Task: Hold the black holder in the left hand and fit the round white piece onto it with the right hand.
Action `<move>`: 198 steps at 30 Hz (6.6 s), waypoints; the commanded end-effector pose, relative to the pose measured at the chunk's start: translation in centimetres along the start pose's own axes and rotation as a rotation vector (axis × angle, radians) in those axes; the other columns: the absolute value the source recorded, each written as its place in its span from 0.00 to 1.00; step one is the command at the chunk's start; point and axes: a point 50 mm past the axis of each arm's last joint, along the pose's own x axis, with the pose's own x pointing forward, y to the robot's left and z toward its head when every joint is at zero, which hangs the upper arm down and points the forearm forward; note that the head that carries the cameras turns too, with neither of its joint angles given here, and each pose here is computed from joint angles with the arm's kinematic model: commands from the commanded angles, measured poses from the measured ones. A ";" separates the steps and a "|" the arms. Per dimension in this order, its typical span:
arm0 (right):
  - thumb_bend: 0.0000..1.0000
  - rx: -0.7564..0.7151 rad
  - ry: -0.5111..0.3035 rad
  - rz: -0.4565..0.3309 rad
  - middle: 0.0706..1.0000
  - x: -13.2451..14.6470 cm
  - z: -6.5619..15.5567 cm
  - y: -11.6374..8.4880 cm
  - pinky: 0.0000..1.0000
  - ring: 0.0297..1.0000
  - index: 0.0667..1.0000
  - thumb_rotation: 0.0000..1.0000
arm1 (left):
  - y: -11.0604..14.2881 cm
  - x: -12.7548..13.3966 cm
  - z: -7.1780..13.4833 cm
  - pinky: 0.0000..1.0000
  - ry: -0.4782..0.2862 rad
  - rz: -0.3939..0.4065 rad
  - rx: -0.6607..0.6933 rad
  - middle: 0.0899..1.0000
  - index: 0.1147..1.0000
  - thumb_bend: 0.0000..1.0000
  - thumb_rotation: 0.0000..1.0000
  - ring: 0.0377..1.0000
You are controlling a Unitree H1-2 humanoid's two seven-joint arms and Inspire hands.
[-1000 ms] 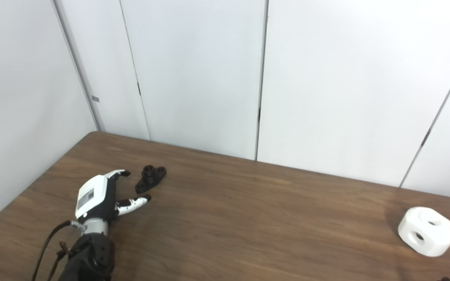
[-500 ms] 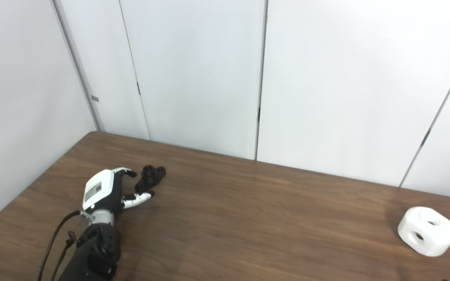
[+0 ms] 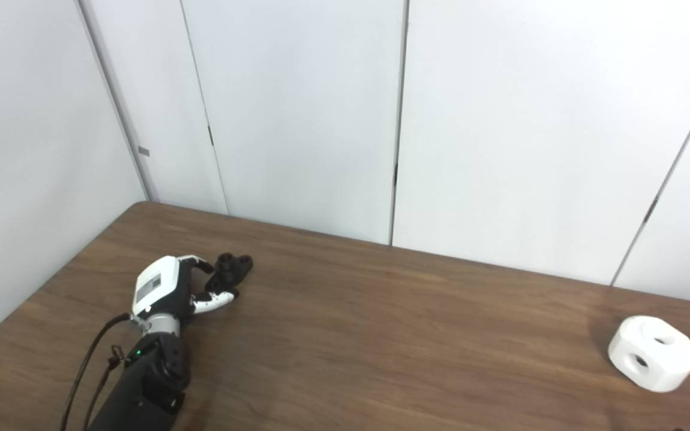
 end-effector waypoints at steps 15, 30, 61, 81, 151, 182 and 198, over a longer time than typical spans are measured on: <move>0.69 0.045 0.088 -0.011 1.00 -1.9 -1.8 0.9 1.00 1.00 1.00 1.00 | 1.9 1.7 1.9 0.92 -0.014 0.088 0.032 0.83 0.60 0.77 0.34 0.90; 0.67 0.044 0.089 -0.009 1.00 -1.9 -1.6 0.8 1.00 1.00 1.00 1.00 | 2.1 1.5 2.1 0.95 -0.013 0.085 0.012 0.81 0.45 0.77 0.26 0.90; 0.67 0.041 0.089 -0.010 0.99 -1.8 -1.5 0.8 1.00 1.00 0.99 1.00 | 1.3 1.1 1.7 0.87 -0.029 0.090 -0.033 0.77 0.42 0.52 0.04 0.87; 0.64 0.054 0.085 -0.004 0.98 -1.6 -1.4 1.1 1.00 1.00 0.98 1.00 | 1.8 -5.0 1.2 0.87 -0.170 -0.058 -0.063 0.80 0.42 0.52 0.05 0.89; 0.60 -0.041 0.071 0.016 0.92 -0.7 1.7 6.0 1.00 0.96 0.95 0.97 | -6.7 -18.9 1.3 0.83 -0.850 -0.419 0.028 0.75 0.42 0.51 0.04 0.83; 0.74 -0.301 -0.045 -0.030 0.96 5.9 7.9 1.1 0.94 0.96 0.92 0.39 | -7.9 -19.3 1.9 0.81 -0.854 -0.433 -0.013 0.74 0.42 0.52 0.04 0.81; 0.83 -0.795 -0.075 -0.091 0.98 13.3 11.8 -0.6 0.98 1.00 0.88 0.34 | -7.3 -19.5 1.4 0.81 -0.835 -0.444 0.015 0.73 0.42 0.52 0.04 0.80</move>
